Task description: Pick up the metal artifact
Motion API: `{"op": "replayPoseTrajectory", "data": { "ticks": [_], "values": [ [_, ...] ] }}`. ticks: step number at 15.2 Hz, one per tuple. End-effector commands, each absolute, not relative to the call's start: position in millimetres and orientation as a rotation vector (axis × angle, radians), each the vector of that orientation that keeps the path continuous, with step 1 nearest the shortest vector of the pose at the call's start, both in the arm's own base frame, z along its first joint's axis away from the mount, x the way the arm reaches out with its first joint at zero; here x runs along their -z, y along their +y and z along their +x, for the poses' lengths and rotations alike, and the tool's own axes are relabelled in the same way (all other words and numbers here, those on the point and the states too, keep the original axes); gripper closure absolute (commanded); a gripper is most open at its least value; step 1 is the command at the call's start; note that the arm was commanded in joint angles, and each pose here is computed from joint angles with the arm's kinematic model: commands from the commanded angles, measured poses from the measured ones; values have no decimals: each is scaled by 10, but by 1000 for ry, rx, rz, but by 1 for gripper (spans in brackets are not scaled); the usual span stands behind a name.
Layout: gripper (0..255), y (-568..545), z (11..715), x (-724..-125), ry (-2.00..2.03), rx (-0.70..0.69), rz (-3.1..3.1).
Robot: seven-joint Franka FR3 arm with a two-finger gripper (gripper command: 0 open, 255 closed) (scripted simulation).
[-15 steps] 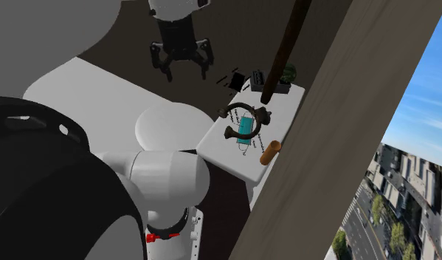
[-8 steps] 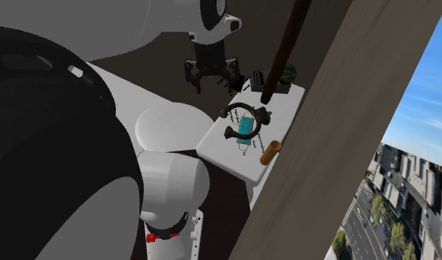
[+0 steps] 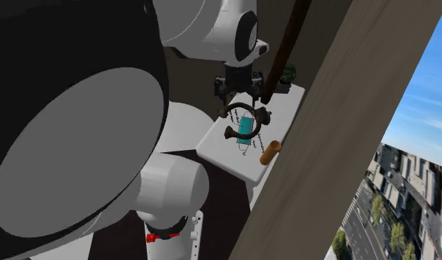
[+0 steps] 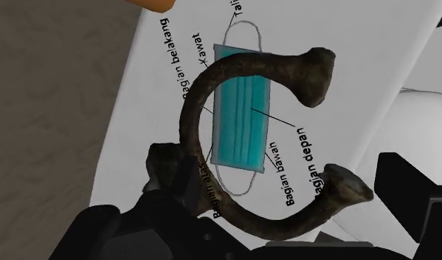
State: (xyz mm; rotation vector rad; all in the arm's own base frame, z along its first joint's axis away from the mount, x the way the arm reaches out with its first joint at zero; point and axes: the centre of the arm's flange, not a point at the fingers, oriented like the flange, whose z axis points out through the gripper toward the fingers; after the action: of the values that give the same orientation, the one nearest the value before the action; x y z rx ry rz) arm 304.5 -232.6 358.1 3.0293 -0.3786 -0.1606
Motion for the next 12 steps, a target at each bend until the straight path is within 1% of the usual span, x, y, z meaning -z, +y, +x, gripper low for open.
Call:
{"op": "replayPoseTrajectory", "data": {
  "ticks": [1, 6, 12],
  "values": [
    [0, -2550, 2992, -3425, -410, 153, 3020],
    [0, -3057, 2931, -3021, -488, 140, 2999],
    [0, -3089, 2926, -2732, -492, 139, 2998]
  ]
}}
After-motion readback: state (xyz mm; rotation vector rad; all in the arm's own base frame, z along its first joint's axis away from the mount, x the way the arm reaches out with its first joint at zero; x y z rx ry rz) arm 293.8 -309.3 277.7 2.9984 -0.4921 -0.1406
